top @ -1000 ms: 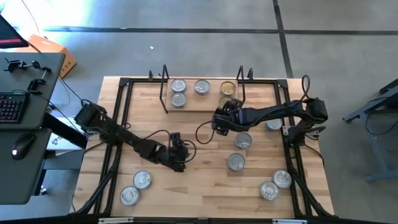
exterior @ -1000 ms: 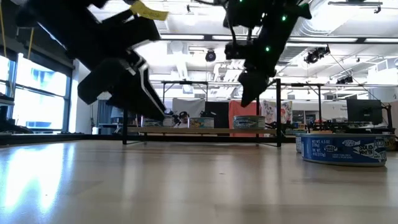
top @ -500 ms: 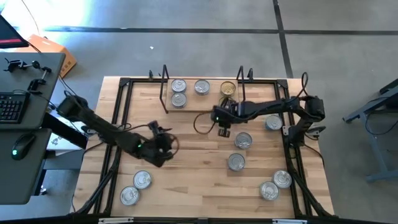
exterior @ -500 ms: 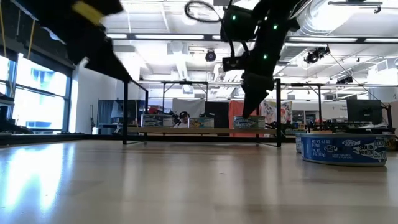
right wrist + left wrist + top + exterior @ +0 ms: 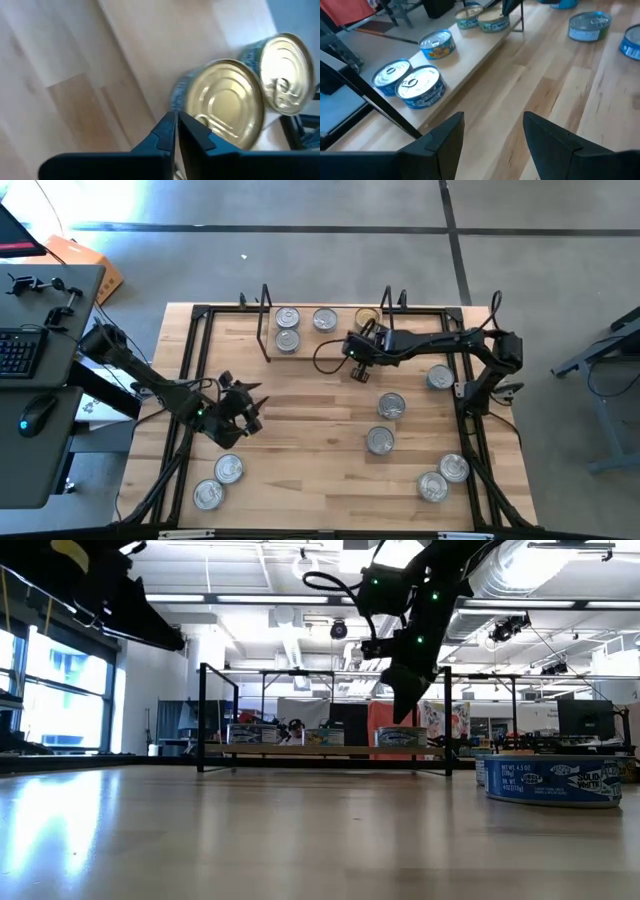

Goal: Stack canned seafood by type on shelf
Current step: Put the green tuna can on the shelf aligned with the other green tuna can, then put the yellow-blue tuna can on the shelf aligned with the other yellow-blue tuna can

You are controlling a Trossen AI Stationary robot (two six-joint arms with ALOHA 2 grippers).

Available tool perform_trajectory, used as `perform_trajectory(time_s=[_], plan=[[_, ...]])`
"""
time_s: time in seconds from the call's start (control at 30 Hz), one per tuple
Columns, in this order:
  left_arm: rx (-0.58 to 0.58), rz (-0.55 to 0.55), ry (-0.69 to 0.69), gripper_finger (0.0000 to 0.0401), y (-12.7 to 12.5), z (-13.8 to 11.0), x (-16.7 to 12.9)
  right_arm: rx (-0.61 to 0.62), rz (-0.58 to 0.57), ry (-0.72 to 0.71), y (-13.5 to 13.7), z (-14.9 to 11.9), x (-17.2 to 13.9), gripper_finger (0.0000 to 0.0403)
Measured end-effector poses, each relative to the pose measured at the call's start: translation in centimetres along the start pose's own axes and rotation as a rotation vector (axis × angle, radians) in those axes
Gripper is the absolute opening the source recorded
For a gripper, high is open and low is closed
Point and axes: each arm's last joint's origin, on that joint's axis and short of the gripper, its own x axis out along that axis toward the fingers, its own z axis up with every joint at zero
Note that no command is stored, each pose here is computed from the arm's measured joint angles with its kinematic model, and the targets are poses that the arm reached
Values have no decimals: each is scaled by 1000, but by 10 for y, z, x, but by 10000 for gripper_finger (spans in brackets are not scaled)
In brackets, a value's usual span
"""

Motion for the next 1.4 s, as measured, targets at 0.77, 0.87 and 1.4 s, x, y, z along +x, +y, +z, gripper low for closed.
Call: perform_trajectory(time_s=[0.77,0.87,1.4], plan=[[158,-619,-71,197,-41,31,-29,-23,621,-1189,163,-81,-78,12],[231,-724,35,196,-50,31,-47,37,565,-1215,159,-76,-88,17],[-113,-510,1266,96,-100,-11,-109,-57,467,-1055,154,-74,-66,30]])
